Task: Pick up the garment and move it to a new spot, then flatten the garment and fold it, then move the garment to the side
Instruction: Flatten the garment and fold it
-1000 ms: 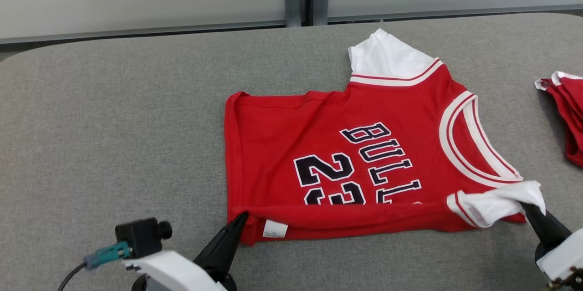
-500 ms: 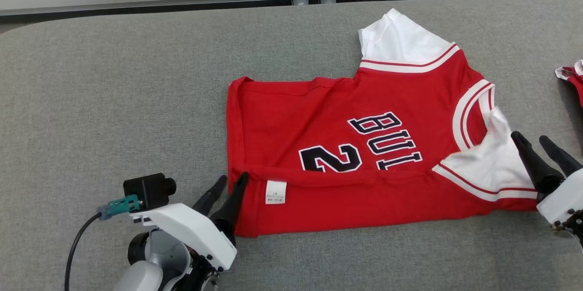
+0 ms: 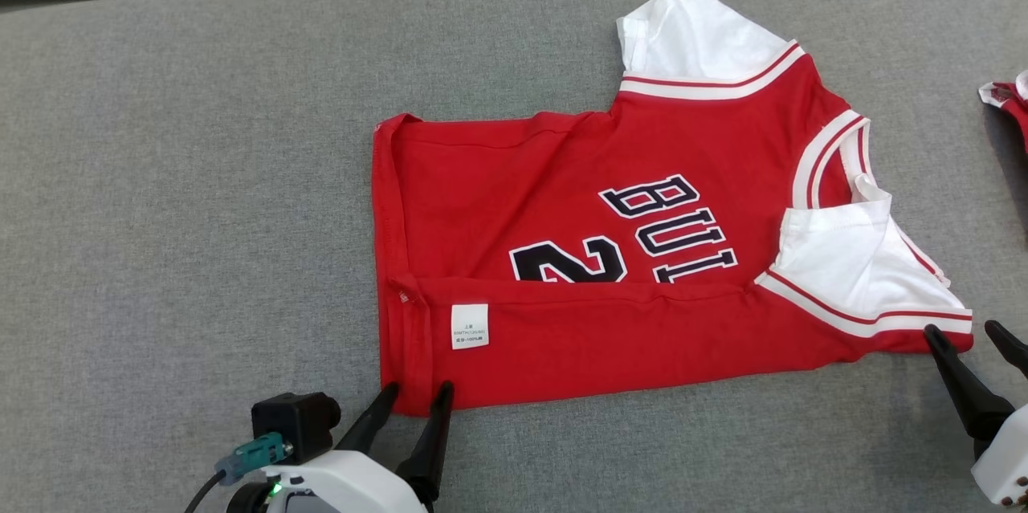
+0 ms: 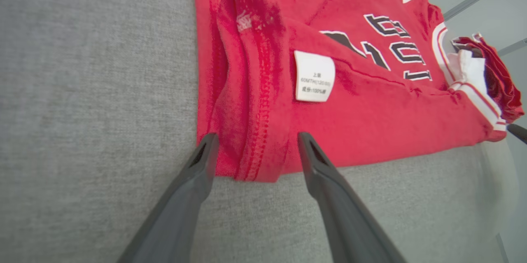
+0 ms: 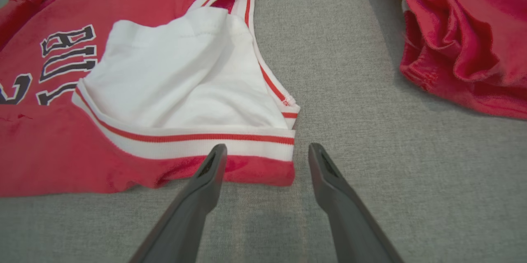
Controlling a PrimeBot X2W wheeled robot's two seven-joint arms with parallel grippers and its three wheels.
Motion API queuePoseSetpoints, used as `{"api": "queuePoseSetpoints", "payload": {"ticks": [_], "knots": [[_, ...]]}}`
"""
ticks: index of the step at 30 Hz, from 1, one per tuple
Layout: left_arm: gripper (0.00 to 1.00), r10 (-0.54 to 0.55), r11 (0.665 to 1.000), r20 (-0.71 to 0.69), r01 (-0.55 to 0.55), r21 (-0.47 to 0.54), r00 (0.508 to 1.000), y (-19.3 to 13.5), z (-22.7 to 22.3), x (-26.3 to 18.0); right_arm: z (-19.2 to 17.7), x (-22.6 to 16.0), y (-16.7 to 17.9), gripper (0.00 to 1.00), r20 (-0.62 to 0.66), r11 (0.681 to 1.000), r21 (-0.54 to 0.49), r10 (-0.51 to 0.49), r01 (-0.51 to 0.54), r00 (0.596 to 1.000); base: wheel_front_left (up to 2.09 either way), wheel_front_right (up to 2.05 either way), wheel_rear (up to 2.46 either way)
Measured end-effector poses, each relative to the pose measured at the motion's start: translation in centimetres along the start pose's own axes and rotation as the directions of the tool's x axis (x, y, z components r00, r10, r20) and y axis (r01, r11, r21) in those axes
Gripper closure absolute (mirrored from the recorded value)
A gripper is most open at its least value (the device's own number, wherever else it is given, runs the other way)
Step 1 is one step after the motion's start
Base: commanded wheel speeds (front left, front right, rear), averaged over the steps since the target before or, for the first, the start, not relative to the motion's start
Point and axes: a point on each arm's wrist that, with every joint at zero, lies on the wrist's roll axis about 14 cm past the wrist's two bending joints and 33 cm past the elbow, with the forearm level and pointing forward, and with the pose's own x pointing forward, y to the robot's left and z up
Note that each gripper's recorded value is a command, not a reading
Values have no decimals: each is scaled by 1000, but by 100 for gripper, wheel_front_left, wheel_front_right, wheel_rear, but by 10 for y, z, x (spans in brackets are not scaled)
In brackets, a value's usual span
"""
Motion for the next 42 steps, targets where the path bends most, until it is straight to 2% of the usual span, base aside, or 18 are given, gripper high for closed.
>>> {"api": "queuePoseSetpoints", "payload": {"ticks": [10,11,12,14,15,16,17,18,19,20,26,33,37,42], "knots": [[0,-7,1000,-46,8,5,999,-3,-11,5,-13,21,1,0,-71,1000,-20,-6,4,997,0,0,0],[13,-8,1000,-50,8,4,999,-3,-12,4,-15,22,3,0,-76,1000,-17,1,-2,997,0,0,0],[44,-7,1000,-51,7,2,999,-3,-12,4,-17,23,5,0,-82,1000,-14,6,-8,997,0,0,0],[62,-6,1000,-54,6,0,999,-2,-13,4,-20,25,8,0,-97,1000,-4,19,-19,995,0,0,0],[70,-5,1000,-55,5,-3,998,-2,-14,5,-21,26,9,5,-99,1000,0,23,-23,995,0,0,0],[82,-2,1000,-56,2,-3,998,-1,-14,5,-21,26,10,36,-102,1000,3,26,-26,994,0,0,0],[100,0,1000,-58,0,0,998,1,-15,5,-22,26,11,56,-105,1000,4,28,-28,994,0,0,0],[100,2,1000,-59,-2,4,998,2,-15,5,-23,27,11,71,-108,999,6,32,-31,994,0,0,0],[100,6,1000,-58,-6,5,998,3,-14,5,-23,27,12,93,-108,999,7,35,-34,994,0,0,0],[100,9,1000,-59,-9,2,998,5,-14,5,-22,27,13,100,-107,999,12,40,-39,993,0,0,0],[100,-3,1000,-74,3,0,997,12,-10,-3,-22,26,15,100,-119,997,47,68,-62,991,0,0,0],[100,-90,996,-80,89,-17,993,8,9,-25,-4,10,3,100,-112,996,63,77,-70,991,0,0,0],[100,-158,987,-134,158,-16,978,-1,6,-43,-5,-7,-10,100,-155,997,50,61,-54,986,0,0,0],[100,-197,980,-232,190,-51,952,-5,-17,-64,-21,-29,-23,100,-229,998,61,40,-27,973,0,0,0]]}}
